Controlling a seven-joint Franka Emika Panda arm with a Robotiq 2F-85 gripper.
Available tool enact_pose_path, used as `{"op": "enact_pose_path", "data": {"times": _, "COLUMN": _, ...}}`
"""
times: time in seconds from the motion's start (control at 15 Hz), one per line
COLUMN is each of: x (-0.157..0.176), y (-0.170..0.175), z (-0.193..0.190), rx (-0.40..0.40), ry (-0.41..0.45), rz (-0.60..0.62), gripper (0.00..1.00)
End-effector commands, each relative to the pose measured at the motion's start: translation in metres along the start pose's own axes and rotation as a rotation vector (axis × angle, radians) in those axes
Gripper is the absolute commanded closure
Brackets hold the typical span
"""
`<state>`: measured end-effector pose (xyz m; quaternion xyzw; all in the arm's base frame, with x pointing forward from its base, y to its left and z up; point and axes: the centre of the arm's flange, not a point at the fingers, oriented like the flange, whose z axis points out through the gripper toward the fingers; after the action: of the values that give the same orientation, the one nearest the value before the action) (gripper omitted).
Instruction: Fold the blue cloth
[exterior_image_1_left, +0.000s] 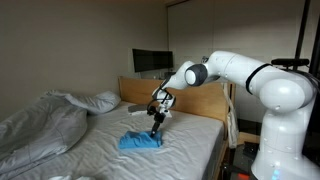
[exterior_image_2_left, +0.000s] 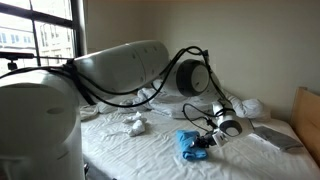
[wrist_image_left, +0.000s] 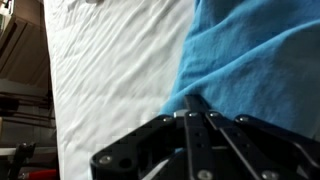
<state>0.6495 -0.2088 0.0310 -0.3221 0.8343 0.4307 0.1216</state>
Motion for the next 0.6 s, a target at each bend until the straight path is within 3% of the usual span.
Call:
{"op": "enact_pose_path", "data": {"times": 0.0, "x": -0.001, "y": -0.019, "z": 0.006, "rx": -0.023, "ry": -0.039, "rz": -0.022, "gripper": 1.0}}
{"op": "enact_pose_path", "data": {"times": 0.2, "x": 0.005, "y": -0.027, "z": 0.004, "rx": 0.048, "ry": -0.003, "rz": 0.011, "gripper": 1.0}}
{"op": "enact_pose_path", "data": {"times": 0.53, "x": 0.016, "y": -0.036, "z": -0.006, "rx": 0.094, "ry": 0.008, "rz": 0.051, "gripper": 1.0}}
